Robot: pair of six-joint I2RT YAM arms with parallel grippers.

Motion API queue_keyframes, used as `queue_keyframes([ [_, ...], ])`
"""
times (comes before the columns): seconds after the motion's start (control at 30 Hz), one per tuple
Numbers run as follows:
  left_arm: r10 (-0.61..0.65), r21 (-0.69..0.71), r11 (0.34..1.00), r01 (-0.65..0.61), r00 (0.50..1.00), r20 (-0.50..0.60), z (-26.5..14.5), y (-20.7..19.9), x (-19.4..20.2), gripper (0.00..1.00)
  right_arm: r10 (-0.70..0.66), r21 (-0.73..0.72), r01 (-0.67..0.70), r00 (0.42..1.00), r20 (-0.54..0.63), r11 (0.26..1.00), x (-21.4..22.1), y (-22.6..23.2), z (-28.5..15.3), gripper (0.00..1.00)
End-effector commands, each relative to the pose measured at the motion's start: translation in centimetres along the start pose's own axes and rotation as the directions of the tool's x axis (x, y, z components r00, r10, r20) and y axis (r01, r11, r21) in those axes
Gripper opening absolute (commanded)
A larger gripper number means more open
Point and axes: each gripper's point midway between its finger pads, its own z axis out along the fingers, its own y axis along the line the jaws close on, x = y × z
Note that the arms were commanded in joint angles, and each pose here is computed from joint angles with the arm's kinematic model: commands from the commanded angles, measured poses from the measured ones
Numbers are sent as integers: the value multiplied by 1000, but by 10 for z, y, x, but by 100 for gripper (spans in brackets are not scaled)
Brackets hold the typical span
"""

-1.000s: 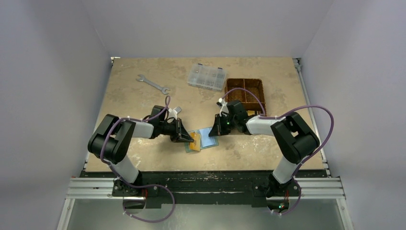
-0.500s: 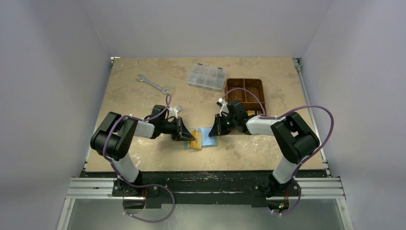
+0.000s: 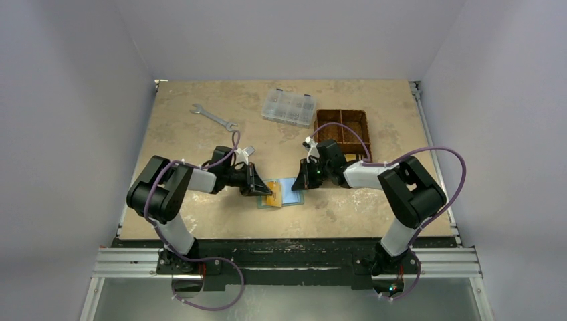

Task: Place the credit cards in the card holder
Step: Insert the credit card into the card holder.

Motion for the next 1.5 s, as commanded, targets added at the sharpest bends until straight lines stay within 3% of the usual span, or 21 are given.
queue_keyframes([
  [0.0,62,40,997,-62,998,17,1,-11,-7,0,21,69,-20,1000,-19,997,11,-20,5,0],
  [0.43,28,111,993,-39,995,99,10,-25,-31,0,23,64,-22,1000,-21,998,13,-19,4,0],
  [0.8,37,112,993,-44,997,60,21,-25,-19,0,24,62,-23,1000,-19,998,13,-18,3,0],
  [0.93,33,95,995,-37,999,44,26,-20,-16,0,23,61,-22,1000,-18,998,13,-18,3,0],
  [1.07,74,-24,997,-74,997,16,36,-16,-11,0,20,63,-20,1000,-11,998,10,-16,1,0],
  [1.23,116,-174,979,-105,992,58,24,-16,-22,35,15,74,-15,1000,6,997,3,-11,-7,0],
  [1.33,127,-241,965,-104,989,80,14,-15,-25,46,6,85,-7,1000,17,996,-3,-7,-14,0],
  [1.47,156,-317,941,-122,984,83,-1,-17,-26,53,-3,96,0,1000,25,995,-8,-3,-20,0],
])
